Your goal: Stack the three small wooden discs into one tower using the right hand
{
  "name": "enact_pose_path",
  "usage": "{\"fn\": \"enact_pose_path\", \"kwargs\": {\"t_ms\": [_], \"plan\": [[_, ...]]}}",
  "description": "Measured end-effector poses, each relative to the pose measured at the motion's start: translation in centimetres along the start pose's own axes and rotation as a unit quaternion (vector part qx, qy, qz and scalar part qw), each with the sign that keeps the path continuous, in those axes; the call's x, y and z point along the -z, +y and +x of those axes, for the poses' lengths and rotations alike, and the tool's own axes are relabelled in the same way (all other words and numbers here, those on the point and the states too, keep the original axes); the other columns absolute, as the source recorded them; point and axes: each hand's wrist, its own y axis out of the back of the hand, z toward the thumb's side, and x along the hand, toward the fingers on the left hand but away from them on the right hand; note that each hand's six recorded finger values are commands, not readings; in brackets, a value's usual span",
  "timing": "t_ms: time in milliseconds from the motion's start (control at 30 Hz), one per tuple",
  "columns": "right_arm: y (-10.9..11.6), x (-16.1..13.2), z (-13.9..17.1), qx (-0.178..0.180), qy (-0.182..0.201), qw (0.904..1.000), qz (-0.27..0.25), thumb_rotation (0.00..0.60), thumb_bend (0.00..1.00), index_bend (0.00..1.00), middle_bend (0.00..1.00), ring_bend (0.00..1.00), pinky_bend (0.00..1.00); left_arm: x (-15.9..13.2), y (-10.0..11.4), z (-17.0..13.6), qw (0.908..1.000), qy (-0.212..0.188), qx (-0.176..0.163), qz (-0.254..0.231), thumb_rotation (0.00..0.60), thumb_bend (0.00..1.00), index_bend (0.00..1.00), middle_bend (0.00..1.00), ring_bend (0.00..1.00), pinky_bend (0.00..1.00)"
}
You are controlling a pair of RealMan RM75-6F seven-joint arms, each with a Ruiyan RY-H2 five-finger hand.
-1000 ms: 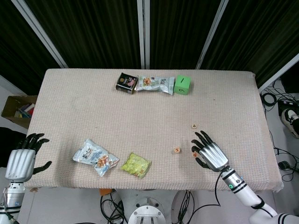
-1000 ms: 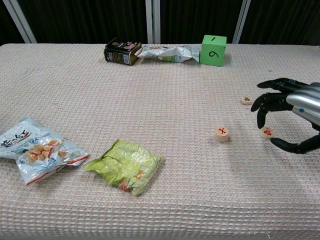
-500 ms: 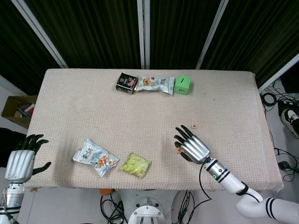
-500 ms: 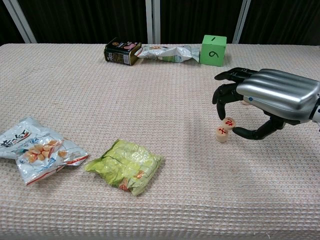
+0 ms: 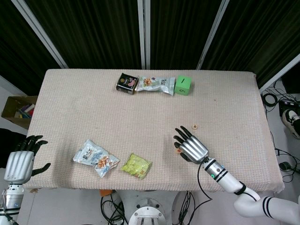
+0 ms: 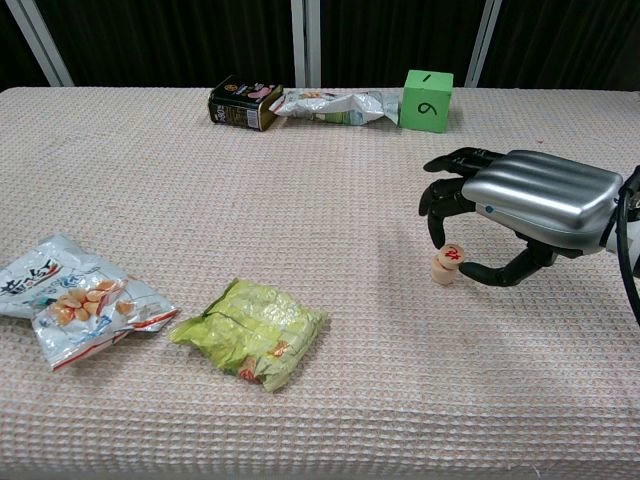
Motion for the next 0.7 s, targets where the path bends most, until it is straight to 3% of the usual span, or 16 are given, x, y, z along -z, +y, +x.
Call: {"fn": "enact_pose_path", "kwargs": {"t_ms": [700], "plan": [[-0.29,-0.13,0.07,0.0,0.002,1.0,0.001,0.6,0.37,0.36,0.22,0.0,0.0,-0.05,-0.09,-0.01,1.0,0.001,0.002,0.001,0.6,0.1,0.3,0.2,0.14,0.23]]}}
